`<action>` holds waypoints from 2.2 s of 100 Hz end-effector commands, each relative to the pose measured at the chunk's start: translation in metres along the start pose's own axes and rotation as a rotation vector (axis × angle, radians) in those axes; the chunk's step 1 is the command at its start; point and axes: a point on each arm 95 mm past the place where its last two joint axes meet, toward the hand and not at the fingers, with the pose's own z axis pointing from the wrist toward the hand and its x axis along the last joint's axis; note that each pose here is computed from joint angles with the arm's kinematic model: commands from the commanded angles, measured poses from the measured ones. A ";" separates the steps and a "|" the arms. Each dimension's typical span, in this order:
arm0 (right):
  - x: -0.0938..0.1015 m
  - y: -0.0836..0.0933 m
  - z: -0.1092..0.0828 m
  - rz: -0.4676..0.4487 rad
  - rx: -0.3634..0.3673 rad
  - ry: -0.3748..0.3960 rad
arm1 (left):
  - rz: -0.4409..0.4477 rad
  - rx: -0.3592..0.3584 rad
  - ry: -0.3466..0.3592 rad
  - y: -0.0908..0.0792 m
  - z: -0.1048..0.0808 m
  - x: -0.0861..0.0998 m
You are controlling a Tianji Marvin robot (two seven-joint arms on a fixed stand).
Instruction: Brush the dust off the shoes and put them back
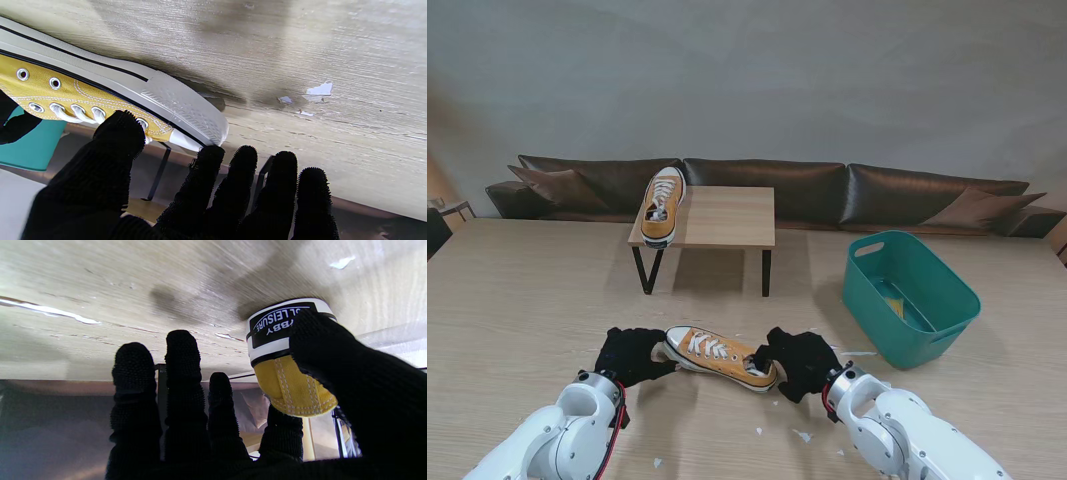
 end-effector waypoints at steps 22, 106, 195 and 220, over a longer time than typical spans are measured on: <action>0.001 -0.008 0.009 0.006 0.035 -0.005 | -0.010 -0.027 -0.003 0.005 0.000 0.002; 0.016 -0.040 0.005 0.024 -0.150 0.110 | -0.015 -0.018 -0.009 0.005 -0.001 0.002; 0.032 0.002 -0.027 0.192 -0.349 0.165 | -0.012 0.004 -0.014 0.001 -0.007 -0.003; 0.031 0.020 -0.032 0.193 -0.389 0.178 | -0.008 0.007 -0.017 -0.001 -0.008 -0.004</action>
